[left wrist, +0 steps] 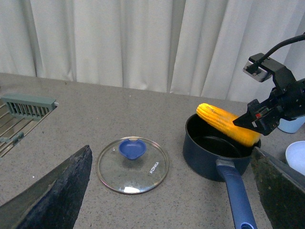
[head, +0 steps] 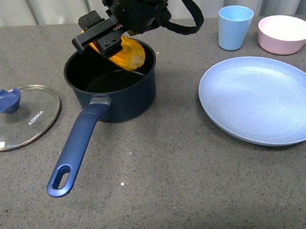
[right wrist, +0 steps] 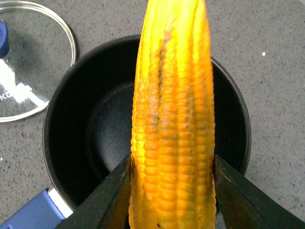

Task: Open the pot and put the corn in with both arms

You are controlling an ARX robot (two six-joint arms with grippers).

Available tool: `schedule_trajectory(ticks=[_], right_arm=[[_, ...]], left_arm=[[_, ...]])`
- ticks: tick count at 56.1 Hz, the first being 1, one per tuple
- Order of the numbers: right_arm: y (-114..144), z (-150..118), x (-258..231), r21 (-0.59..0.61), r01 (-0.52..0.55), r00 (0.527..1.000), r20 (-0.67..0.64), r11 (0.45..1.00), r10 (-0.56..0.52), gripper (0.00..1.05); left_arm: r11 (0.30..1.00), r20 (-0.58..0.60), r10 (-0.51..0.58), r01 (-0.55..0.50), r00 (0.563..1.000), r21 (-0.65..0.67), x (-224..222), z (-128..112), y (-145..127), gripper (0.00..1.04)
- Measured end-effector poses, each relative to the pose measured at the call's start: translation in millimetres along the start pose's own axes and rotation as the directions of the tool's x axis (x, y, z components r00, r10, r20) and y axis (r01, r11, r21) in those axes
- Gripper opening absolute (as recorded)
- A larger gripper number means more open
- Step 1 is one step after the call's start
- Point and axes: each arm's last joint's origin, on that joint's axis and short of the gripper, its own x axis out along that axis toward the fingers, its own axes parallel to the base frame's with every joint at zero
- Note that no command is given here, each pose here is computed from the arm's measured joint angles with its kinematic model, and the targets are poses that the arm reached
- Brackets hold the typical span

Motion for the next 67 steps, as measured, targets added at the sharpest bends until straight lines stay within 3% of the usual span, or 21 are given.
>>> schedule_trajectory(ticks=[5,12,19,26,33,44,59,67], right_arm=[[0,-1,0,0.011,0.005,1.0,0.018,1.0,-0.006,0.79],[-2,-8,-4,0.023,0.037,0.998,0.054,0.999,-0.038,0.97],[-10,-18,-28,0.08,0.091,0.988,0.12,0.993,-0.1,0.95],[-25,-36,-82,0.143,0.162,0.95,0.245,0.976,-0.193,0.95],[-36,-92,-150,0.232,0.253,0.92,0.244,0.939,-0.308,0.95],[-37,-161,-206,0.251,0.328,0.9,0.211,0.911,-0.382,0.95],[-30,-239,-269,0.3,0.471,0.837,0.145,0.83,-0.527,0.95],[-20,-257,-292,0.325,0.447,0.833,0.187,0.833,-0.52,0.95]], left_arm=[[1.0,0.0,0.0,0.0,1.0,0.0,0,0,0,0.98],[1.0,0.0,0.0,0.0,1.0,0.0,0,0,0,0.98],[1.0,0.0,0.0,0.0,1.0,0.0,0,0,0,0.98],[1.0,0.0,0.0,0.0,1.0,0.0,0,0,0,0.98],[1.0,0.0,0.0,0.0,1.0,0.0,0,0,0,0.98],[1.0,0.0,0.0,0.0,1.0,0.0,0,0,0,0.98],[1.0,0.0,0.0,0.0,1.0,0.0,0,0,0,0.98],[1.0,0.0,0.0,0.0,1.0,0.0,0,0,0,0.98]])
